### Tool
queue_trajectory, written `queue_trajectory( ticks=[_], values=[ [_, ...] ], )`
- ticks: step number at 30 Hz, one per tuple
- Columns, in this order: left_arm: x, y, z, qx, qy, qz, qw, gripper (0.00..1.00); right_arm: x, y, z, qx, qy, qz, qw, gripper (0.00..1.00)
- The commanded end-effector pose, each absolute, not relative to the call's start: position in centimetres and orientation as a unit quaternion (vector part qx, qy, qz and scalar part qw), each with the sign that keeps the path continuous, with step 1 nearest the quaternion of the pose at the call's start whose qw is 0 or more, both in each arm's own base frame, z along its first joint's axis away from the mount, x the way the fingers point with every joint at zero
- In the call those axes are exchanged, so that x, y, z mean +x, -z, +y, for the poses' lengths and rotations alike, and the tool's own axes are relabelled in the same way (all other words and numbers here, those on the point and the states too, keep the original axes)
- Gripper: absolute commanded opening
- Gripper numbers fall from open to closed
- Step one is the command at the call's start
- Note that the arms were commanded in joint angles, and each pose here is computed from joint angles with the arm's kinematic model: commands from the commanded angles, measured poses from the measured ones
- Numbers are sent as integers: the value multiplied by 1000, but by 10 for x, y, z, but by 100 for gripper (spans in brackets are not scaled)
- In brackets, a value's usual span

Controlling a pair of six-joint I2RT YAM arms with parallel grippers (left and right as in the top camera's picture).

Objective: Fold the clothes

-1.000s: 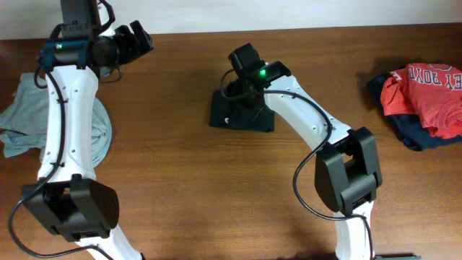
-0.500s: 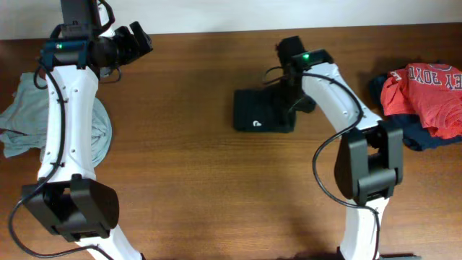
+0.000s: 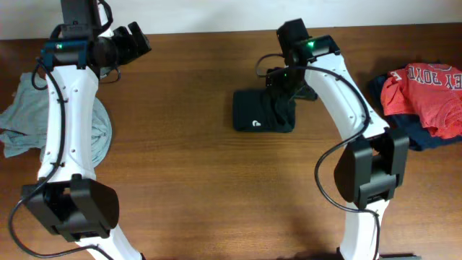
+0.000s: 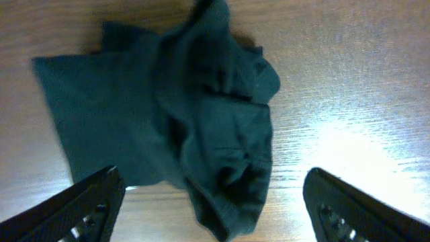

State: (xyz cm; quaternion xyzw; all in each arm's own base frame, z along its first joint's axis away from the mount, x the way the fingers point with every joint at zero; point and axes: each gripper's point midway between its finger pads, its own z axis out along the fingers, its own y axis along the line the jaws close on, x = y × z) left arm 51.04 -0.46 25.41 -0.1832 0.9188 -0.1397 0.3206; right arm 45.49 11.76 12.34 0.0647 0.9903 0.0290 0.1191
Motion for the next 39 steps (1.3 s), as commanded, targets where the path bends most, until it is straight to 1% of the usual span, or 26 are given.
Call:
queue_trajectory(
  ticks=[1, 5, 6, 9, 10, 12, 15, 23, 27, 33, 35, 36, 39],
  values=[
    [509, -252, -1, -178, 128, 921, 320, 99, 455, -145, 129, 7, -27, 989, 147, 83],
    [509, -252, 0, -179, 125, 921, 321, 99, 449, -131, 141, -33, -19, 991, 128, 77],
    [509, -252, 0, -179, 125, 921, 321, 99, 448, -126, 142, -37, -16, 992, 122, 74],
    [509, -251, 0, -179, 125, 922, 321, 99, 446, -112, 146, -41, -12, 993, 106, 58],
    [508, -251, 0, -179, 125, 922, 319, 99, 446, -104, 148, -43, -10, 994, 98, 51],
    [508, -251, 0, -180, 125, 922, 319, 99, 445, -94, 149, -45, -7, 995, 88, 44],
    [508, -251, 0, -180, 125, 922, 319, 99, 445, -86, 151, -47, -5, 996, 81, 41],
    [508, -250, 3, -183, 116, 922, 321, 99, 455, -76, 155, -49, -8, 995, 90, 41],
    [508, -251, 3, -183, 116, 922, 321, 99, 463, -71, 160, -50, -16, 994, 100, 37],
    [508, -251, 3, -183, 116, 922, 321, 99, 466, -55, 167, -51, -30, 994, 94, 36],
    [508, -251, 4, -183, 116, 922, 321, 99, 467, -51, 166, -50, -29, 994, 92, 33],
    [508, -251, 4, -183, 116, 922, 321, 99, 468, -51, 166, -50, -29, 994, 93, 30],
    [508, -251, 4, -183, 116, 922, 321, 99, 470, -52, 163, -46, -30, 994, 95, 16]
  ],
)
